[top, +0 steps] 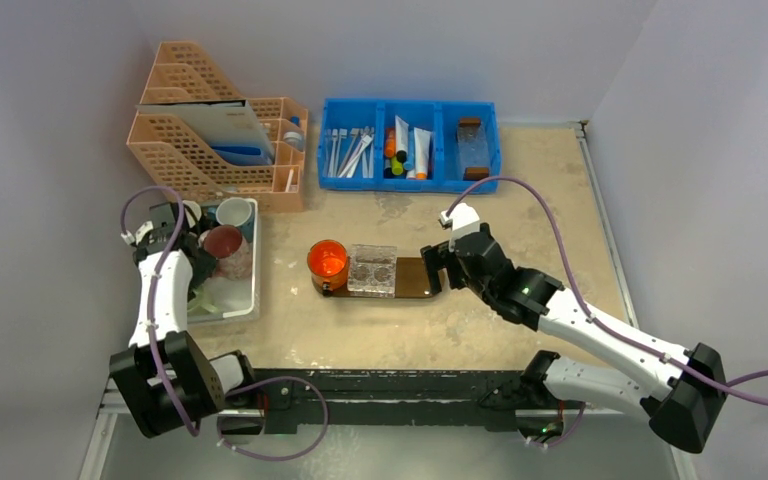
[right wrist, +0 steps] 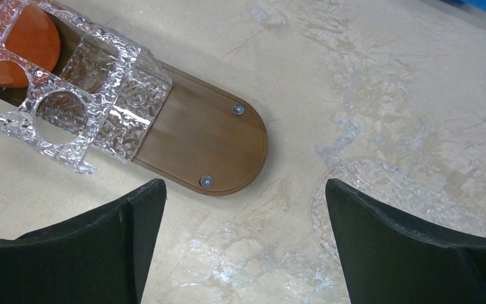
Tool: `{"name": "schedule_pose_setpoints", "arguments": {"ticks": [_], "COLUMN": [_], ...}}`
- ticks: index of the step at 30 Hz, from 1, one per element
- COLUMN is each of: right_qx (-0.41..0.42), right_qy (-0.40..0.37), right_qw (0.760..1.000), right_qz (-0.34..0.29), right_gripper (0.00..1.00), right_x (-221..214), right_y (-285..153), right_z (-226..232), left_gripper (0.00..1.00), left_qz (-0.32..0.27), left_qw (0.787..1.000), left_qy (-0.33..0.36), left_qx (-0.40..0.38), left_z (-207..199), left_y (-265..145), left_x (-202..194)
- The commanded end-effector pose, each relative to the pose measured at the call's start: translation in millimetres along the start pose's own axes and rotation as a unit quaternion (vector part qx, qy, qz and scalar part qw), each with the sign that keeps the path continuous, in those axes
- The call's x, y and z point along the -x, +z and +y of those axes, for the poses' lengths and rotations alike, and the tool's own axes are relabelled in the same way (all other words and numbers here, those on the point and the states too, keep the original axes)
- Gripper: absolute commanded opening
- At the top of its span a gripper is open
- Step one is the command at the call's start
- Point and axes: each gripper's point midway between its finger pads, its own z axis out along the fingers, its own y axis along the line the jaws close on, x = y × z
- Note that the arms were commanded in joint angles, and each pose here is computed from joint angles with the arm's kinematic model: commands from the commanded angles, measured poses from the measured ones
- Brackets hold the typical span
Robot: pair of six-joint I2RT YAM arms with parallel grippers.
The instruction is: Prepare toiletry sets of a toothbrush and toothpaste on the tray
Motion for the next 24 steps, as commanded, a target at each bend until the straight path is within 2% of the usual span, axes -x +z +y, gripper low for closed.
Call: {"name": "schedule_pose_setpoints", "arguments": {"ticks": [1,11,17,20,24], "right_qx": [-0.014,-0.017,-0.014,-0.013,-0.009], "right_qy": [-0.002,-0.013,-0.013,-0.011,-0.010], "right_qw": [1.000,1.000,1.000,1.000,1.000], "right_qz": [-0.023,-0.004,0.000,0.000,0.000], "right_gripper": [0.99,0.99,0.99,0.99,0.99], "right_x": [12.4,9.7,8.1,6.5,5.9], "right_y": [-3.8,0.8,1.7,1.5,1.2], "right_z": [-7.0,-5.8,-4.1,-4.2,-2.8], "left_gripper": [0.51,0.42,0.21,0.01,0.00], "left_qz": [0.001,0.021,0.023,0.012,0.000], "left_qw": [1.000,0.999,0.999,0.999,0.999], "left_qy": [-0.029,-0.044,-0.043,-0.043,-0.045], "left_qx": [0.004,0.018,0.021,0.027,0.031], "left_z": [-0.9,7.1,13.4,17.6,19.5], "left_y": [16.5,28.0,18.6,5.8,-13.4], "left_x": [-1.7,-20.4,-23.7,-15.5,-2.2]}}
